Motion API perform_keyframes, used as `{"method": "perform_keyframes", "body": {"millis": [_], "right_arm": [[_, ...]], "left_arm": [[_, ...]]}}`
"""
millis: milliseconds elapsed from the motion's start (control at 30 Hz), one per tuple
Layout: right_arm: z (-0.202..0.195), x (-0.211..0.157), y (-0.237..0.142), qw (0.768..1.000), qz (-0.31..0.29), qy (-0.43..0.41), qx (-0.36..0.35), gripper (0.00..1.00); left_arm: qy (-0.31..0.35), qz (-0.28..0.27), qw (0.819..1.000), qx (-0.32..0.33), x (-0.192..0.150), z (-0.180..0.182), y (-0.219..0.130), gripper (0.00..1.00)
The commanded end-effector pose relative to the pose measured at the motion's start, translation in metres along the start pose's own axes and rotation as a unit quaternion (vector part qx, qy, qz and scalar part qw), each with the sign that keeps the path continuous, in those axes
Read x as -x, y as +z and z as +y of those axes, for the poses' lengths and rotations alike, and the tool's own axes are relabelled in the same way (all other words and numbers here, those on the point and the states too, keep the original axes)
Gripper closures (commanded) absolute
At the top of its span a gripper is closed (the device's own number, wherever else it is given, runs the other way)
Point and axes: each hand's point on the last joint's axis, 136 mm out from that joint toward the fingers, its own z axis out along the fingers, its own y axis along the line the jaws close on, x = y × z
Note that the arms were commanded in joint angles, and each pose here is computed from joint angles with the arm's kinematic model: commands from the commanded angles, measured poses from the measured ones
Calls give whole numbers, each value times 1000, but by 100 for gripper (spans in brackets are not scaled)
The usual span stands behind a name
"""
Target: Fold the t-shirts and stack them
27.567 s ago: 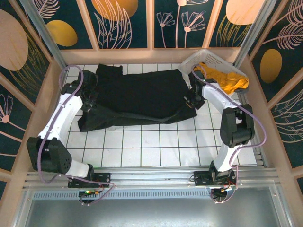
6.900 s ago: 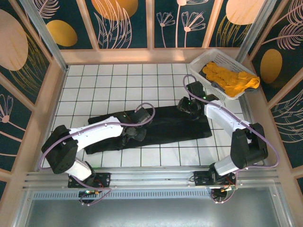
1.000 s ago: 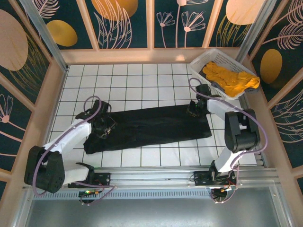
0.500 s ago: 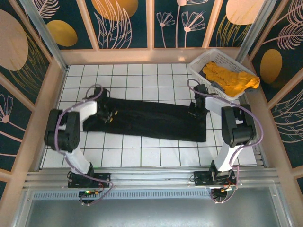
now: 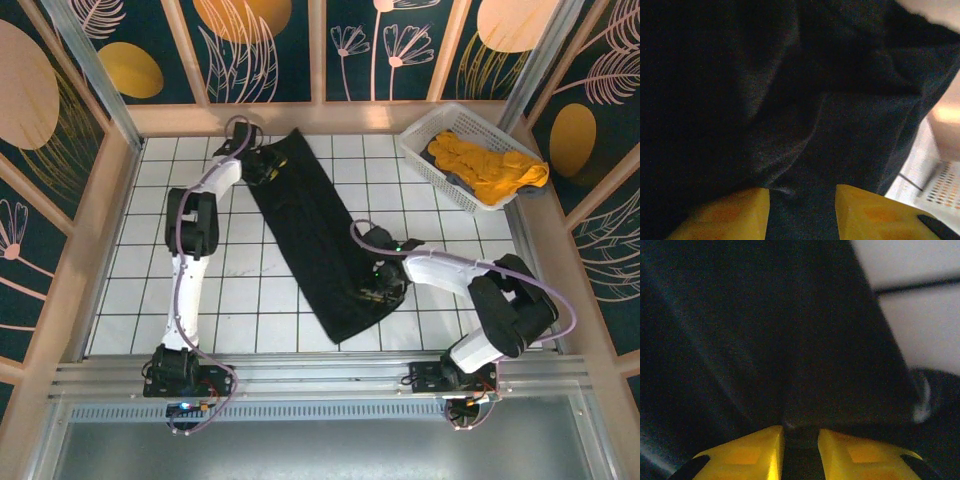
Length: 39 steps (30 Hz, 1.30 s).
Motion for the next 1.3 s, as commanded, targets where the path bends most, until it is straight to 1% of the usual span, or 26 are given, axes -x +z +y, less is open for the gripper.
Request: {"method": "perform_keyframes", "body": {"millis": [0,100,200,300,400,467,500,567,600,700,833,967,1000,1100,1167,1200,1267], "right_arm": [[-2,-50,22,994,95,45,-21,71],[25,-39,20,996,81,44,5,66],[43,-24,8,997,58,46,19,59],[46,-14,-14,998,29,48,15,54],[36,-12,-37,999,-7,49,6,50],[24,-13,-49,999,-27,46,1,49],[15,-15,-53,998,-33,46,-5,49],[-4,-22,-55,998,-36,45,-23,49],[-12,-26,-54,998,-32,40,-31,48],[-25,-39,-45,999,-16,15,-38,48],[-26,-54,-28,999,19,-11,-29,47],[-27,-59,-16,999,33,-14,-29,49],[-27,-59,-13,999,35,-14,-29,50],[-19,-56,-5,999,39,-15,-15,54],[-11,-54,-1,999,43,-17,-2,59],[-8,-53,0,999,45,-18,2,65],[-4,-56,3,998,53,-23,6,80]], "left_arm": [[-18,42,998,-39,-33,-8,45,60],[-24,40,995,-91,-28,-32,55,58],[-6,30,990,-136,-17,-65,45,51],[26,9,987,-158,-5,-100,11,43],[70,-34,987,-143,2,-130,-41,37],[85,-54,986,-132,-4,-141,-78,35],[89,-57,987,-123,-15,-138,-93,35],[90,-44,990,-103,-42,-124,-114,36],[91,-26,992,-85,-61,-110,-122,36],[95,29,995,-3,-121,-47,-138,38],[111,100,984,100,-201,44,-172,41],[110,164,971,139,-260,105,-211,44],[109,187,965,151,-277,121,-220,45],[116,239,947,182,-317,153,-244,46],[111,264,938,193,-335,169,-258,46],[107,272,937,193,-343,174,-263,46],[97,286,935,188,-354,180,-270,47]]}}
